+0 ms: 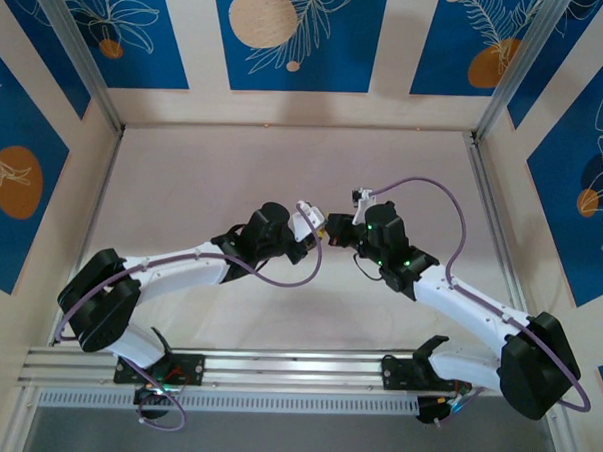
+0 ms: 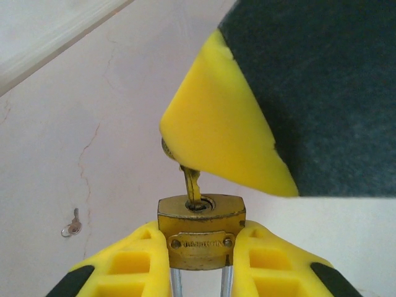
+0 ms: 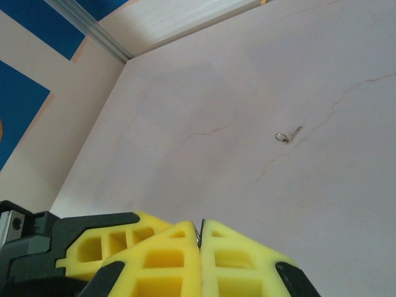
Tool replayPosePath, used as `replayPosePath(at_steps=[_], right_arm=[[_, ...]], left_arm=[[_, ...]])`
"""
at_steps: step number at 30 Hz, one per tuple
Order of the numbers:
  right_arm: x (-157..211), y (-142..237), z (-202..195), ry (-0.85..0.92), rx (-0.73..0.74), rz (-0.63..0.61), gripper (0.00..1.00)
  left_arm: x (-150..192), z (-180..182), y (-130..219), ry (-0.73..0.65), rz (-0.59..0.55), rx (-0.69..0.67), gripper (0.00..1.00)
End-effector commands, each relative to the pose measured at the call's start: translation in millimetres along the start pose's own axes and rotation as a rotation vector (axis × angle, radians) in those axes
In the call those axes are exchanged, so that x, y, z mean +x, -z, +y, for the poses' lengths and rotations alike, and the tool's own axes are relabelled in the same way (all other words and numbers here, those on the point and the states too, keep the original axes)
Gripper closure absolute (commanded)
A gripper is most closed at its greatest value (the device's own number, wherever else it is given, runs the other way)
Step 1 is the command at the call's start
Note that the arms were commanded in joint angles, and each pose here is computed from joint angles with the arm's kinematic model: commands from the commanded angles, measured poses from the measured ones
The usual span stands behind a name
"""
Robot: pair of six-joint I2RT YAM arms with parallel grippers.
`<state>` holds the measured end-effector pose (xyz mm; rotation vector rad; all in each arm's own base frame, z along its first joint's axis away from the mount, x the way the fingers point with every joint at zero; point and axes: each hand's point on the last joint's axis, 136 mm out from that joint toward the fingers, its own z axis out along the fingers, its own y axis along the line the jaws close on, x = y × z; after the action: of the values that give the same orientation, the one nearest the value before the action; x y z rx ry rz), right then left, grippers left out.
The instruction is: Unlock with the key
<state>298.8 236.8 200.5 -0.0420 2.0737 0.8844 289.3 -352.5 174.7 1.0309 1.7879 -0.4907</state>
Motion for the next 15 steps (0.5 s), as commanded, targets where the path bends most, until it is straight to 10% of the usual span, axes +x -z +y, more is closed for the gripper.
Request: replayPosePath(at_steps=[1,15], right_arm=[[14.6,2.0,16.5,0.037,-0.072,0.038,1.0],[46.4,-6.9,7.0,0.015,-0.085,0.149,0.97]], left_arm=[[-32.6,3.3,4.4,0.02,-0.118,-0.004,0.84],[-52.1,8.0,8.7,0.005,-0.159,-0.016,0.84]])
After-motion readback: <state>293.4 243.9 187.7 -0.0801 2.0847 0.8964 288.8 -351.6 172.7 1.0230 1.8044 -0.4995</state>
